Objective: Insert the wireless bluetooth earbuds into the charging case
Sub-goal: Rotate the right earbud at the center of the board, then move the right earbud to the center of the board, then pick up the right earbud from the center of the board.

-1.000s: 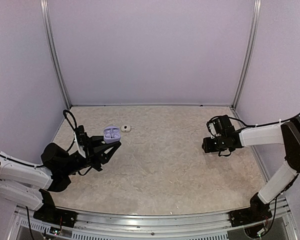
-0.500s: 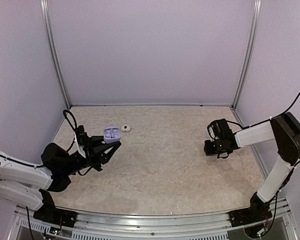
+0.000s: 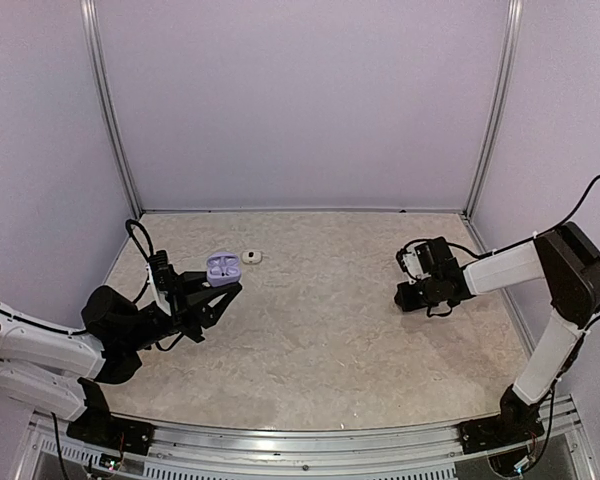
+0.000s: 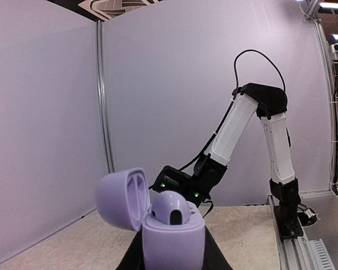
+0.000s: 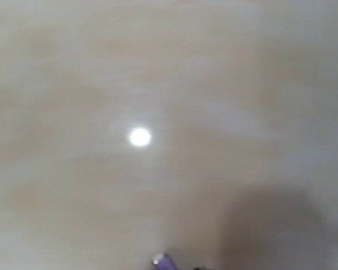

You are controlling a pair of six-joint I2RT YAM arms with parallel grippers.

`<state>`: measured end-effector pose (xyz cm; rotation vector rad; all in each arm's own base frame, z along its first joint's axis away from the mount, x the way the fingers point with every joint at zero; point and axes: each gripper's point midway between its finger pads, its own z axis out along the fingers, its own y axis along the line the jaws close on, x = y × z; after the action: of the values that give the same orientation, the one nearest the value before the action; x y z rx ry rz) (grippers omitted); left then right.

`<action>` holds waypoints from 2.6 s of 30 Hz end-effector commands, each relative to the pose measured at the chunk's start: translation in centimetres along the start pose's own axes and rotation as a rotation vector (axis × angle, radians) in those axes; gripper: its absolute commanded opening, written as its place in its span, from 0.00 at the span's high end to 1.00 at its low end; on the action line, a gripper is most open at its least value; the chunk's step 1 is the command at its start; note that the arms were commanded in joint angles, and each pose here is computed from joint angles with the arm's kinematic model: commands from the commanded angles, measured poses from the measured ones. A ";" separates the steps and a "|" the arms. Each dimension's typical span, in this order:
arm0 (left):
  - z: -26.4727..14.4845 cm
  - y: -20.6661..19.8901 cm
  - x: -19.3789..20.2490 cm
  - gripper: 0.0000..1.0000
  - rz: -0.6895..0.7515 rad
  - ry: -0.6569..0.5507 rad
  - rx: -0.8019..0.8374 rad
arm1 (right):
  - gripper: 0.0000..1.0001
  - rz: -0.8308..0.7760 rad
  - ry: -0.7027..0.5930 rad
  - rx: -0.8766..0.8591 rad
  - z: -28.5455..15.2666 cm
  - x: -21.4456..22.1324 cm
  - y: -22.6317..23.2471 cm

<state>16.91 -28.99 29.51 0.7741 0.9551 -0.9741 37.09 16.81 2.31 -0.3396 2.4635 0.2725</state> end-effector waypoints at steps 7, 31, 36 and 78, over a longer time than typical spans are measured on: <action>-0.3 0.5 -0.5 0.95 0.006 -0.016 -0.023 | 0.84 -0.423 0.122 -0.480 -1.6 5.0 15.9; -0.1 0.4 -0.7 0.94 0.011 -0.019 -0.018 | 0.57 -0.670 0.274 -0.375 -3.5 10.7 17.5; -0.2 0.4 -0.6 0.94 0.011 -0.017 -0.019 | 0.54 -0.694 0.241 -0.388 -3.9 9.5 18.2; -0.4 -0.3 -1.1 0.94 0.029 -0.028 0.019 | 0.60 -0.647 -0.388 -0.622 -6.3 8.8 19.3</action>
<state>16.30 -28.47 29.86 0.7803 0.9282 -0.9788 20.34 31.40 3.37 -1.1961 1.7786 0.7281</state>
